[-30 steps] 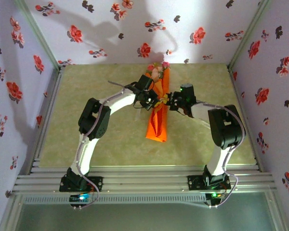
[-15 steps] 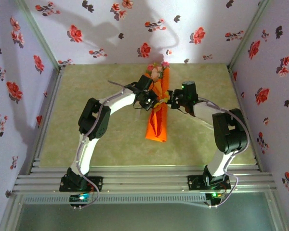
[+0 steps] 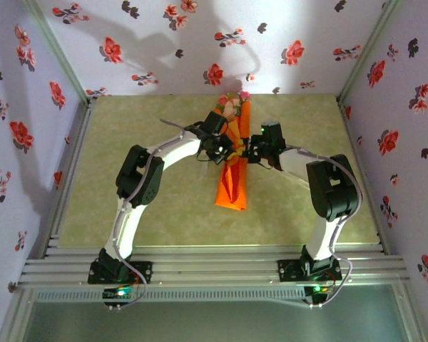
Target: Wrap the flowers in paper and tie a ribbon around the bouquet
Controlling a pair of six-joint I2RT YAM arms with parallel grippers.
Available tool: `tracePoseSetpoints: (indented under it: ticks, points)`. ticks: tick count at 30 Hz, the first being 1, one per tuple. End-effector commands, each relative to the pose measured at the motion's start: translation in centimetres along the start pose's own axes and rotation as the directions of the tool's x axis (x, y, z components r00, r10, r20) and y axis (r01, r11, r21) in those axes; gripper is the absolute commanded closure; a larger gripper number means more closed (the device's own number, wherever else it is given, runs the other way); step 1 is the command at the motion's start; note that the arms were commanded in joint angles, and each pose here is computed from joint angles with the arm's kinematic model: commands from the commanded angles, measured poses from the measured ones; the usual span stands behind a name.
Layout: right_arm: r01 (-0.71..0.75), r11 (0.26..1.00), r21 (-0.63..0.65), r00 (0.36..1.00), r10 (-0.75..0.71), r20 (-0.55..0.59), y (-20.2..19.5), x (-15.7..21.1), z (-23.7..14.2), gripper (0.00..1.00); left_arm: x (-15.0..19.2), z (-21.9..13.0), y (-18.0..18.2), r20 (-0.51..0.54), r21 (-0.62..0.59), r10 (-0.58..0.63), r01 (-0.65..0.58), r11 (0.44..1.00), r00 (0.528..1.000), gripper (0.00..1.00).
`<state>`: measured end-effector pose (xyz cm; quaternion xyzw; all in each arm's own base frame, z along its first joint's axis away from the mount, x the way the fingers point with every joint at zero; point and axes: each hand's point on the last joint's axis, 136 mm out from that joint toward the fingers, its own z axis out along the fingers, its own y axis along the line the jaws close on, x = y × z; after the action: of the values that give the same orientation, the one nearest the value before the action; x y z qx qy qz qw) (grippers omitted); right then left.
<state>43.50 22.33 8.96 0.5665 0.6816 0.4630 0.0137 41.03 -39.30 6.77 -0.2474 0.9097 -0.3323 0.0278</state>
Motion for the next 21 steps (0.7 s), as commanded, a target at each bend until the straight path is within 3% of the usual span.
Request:
tracePoseSetpoints:
  ticks: [1,21]
  points:
    - [0.016,1.0,0.006,1.0,-0.016,0.018,-0.2,-0.5,0.3,0.73,-0.4,-0.7,0.0,0.017,-0.015,0.012,-0.012,1.0,1.0,1.0]
    - [0.007,1.0,0.023,1.0,-0.008,0.025,-1.7,-0.8,-0.3,0.71,-0.5,-0.6,0.0,0.017,-0.014,0.008,-0.008,1.0,1.0,1.0]
